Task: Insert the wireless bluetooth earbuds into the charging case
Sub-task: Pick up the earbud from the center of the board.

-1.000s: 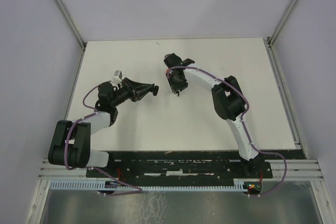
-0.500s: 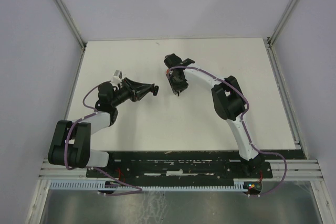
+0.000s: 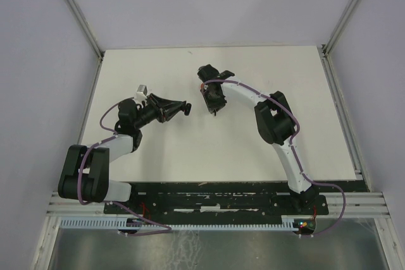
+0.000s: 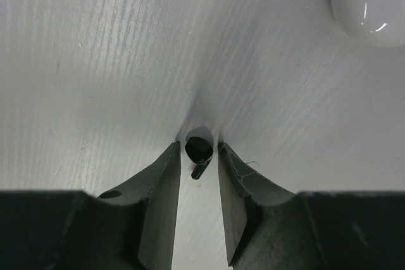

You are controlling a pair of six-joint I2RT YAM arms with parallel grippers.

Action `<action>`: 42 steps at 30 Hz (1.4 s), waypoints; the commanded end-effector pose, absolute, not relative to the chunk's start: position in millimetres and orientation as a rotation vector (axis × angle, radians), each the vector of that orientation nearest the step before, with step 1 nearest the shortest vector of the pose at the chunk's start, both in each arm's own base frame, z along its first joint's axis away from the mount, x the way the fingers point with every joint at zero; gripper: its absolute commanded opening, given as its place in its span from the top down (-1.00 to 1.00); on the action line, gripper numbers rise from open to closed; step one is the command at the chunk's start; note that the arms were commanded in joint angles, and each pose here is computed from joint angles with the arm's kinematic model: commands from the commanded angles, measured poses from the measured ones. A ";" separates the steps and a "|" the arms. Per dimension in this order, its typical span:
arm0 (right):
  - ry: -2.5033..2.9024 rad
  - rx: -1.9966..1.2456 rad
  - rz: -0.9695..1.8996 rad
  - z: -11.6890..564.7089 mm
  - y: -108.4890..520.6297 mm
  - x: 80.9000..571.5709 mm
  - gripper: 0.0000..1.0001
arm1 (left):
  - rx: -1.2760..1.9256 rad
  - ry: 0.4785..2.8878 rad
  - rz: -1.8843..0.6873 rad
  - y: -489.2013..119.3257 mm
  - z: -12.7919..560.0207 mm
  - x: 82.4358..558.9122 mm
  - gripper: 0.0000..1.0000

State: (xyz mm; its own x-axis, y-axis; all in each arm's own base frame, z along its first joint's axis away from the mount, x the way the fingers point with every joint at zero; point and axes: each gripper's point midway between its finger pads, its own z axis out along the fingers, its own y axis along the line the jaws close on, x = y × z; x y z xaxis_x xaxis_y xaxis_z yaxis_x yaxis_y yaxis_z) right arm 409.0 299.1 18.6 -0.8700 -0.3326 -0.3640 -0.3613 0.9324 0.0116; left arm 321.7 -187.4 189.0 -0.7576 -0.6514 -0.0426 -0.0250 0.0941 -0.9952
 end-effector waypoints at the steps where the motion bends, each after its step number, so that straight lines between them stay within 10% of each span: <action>1: 2.705 -0.486 0.137 25.1 303.1 419.7 0.25 | -0.555 1.847 -1.687 -185.7 204.1 322.8 0.94; 25: 2.632 -0.500 0.152 40.3 301.6 429.7 0.80 | -0.556 1.853 -1.680 -185.8 202.7 323.1 0.94; 42: 1.718 -0.466 0.413 257.8 292.0 426.9 0.90 | -0.594 1.878 -1.767 -213.6 198.5 338.7 0.94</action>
